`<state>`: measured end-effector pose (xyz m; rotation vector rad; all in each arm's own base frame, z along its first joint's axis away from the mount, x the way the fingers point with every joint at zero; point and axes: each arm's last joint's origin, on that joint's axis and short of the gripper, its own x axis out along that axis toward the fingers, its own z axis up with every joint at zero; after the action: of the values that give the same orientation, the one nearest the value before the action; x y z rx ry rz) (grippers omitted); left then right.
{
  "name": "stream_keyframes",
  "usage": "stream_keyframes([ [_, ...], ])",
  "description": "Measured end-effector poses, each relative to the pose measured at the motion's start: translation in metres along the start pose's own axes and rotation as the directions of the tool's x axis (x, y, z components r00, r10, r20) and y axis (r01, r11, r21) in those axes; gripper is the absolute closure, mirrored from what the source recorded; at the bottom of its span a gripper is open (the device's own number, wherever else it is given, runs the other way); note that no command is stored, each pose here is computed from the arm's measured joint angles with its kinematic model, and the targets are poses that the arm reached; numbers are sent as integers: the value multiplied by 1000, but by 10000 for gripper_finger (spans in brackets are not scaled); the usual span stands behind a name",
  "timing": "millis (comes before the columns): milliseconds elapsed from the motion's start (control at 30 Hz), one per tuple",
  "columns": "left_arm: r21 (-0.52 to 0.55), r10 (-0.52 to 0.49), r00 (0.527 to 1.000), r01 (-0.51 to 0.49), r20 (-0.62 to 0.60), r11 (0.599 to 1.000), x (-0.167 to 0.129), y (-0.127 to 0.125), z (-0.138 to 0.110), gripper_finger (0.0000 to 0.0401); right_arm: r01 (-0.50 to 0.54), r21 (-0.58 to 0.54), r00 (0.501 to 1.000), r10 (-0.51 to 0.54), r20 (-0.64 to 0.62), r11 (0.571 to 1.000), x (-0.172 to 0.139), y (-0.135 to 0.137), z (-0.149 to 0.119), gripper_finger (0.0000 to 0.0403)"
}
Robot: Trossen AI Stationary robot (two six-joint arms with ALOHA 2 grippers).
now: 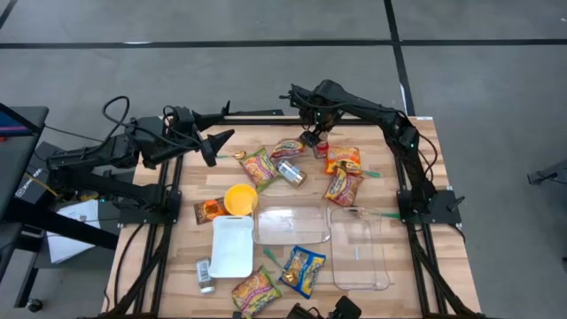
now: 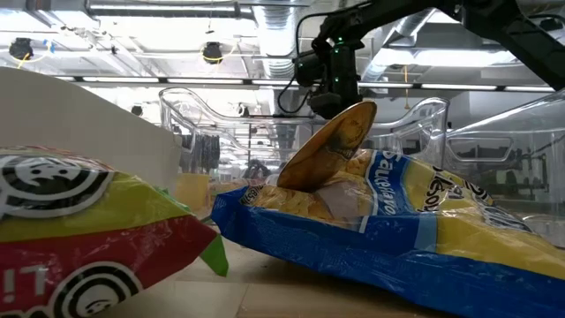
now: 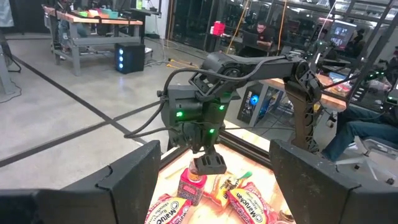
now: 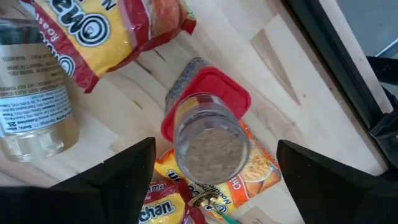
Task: Pick & Place Food Item
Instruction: Put the brown seasoning bottle into the right transparent bin
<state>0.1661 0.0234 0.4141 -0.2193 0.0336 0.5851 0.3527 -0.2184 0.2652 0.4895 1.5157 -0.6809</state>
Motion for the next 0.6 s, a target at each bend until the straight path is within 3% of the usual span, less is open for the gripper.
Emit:
stream_keyframes([
  [267, 0, 0, 1000, 0, 0, 1000, 0, 0, 0, 104, -56, -15, 997, 55, -59, 998, 13, 0, -3, 79],
  [600, 0, 0, 1000, 0, 0, 1000, 0, 0, 0, 104, -65, -11, 997, 65, -37, 998, 17, 1, 0, 79],
])
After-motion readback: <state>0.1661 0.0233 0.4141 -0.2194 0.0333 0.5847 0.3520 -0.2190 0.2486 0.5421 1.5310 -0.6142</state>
